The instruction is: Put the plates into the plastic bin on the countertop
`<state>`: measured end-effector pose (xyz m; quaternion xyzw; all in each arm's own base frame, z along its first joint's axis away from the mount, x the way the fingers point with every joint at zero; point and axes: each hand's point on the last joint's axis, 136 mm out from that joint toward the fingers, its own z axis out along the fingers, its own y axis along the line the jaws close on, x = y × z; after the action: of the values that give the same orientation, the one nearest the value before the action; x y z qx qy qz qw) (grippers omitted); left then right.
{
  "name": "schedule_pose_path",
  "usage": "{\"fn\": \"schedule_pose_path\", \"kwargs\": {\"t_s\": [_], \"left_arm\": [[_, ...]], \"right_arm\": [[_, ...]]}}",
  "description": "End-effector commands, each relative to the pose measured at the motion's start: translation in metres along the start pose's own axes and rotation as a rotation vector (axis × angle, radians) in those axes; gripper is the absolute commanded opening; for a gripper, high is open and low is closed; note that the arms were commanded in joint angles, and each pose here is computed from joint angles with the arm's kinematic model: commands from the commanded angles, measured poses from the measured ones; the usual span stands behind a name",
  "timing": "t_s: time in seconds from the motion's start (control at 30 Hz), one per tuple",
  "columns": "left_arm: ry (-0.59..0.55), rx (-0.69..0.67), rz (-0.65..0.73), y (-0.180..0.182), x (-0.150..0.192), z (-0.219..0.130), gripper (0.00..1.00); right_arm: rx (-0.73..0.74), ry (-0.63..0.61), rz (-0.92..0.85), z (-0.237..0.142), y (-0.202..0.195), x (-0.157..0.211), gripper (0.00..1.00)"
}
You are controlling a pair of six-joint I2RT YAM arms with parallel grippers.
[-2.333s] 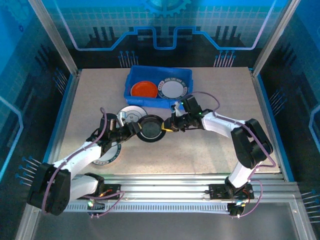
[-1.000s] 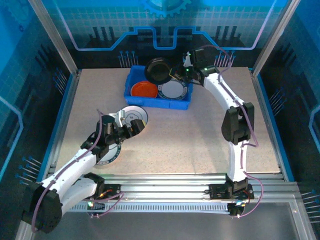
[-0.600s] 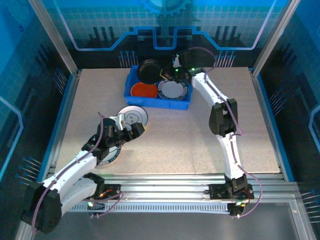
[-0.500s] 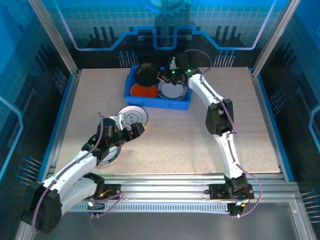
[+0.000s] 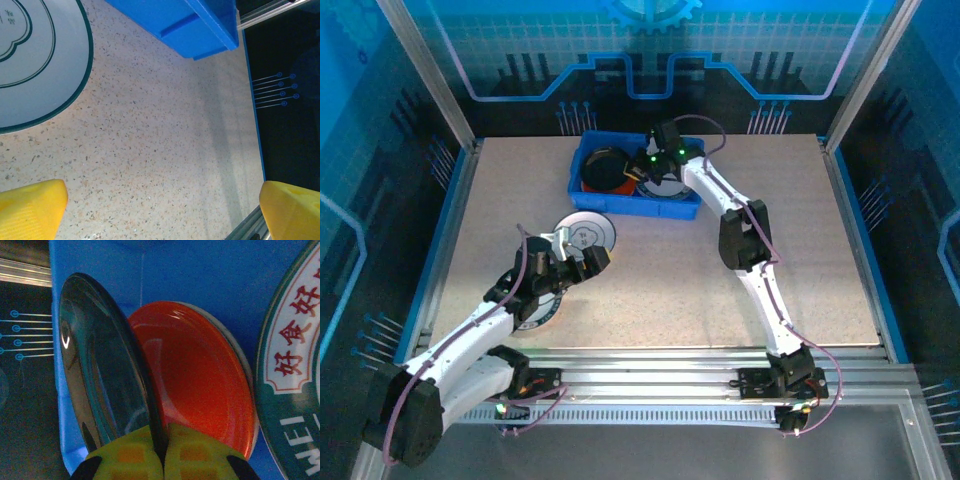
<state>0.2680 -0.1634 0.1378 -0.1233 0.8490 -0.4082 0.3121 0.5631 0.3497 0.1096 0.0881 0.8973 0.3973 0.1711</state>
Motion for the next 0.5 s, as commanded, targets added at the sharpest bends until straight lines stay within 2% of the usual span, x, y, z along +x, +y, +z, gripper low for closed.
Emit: {"fn": "schedule_pose_path", "kwargs": {"t_s": [0.0, 0.23, 0.47], "left_arm": [[0.000, -0.002, 0.008, 0.004, 0.004, 0.002, 0.99], [0.012, -0.008, -0.001, 0.007, 0.006, 0.006, 0.99], [0.016, -0.012, 0.001, 0.009, 0.007, 0.008, 0.99]], "right_arm": [[-0.017, 0.007, 0.004, 0.007, 0.007, 0.003, 0.00], [-0.002, 0.020, 0.013, 0.017, 0.000, 0.009, 0.00], [0.008, 0.018, -0.008, 0.017, 0.003, 0.012, 0.21]]}}
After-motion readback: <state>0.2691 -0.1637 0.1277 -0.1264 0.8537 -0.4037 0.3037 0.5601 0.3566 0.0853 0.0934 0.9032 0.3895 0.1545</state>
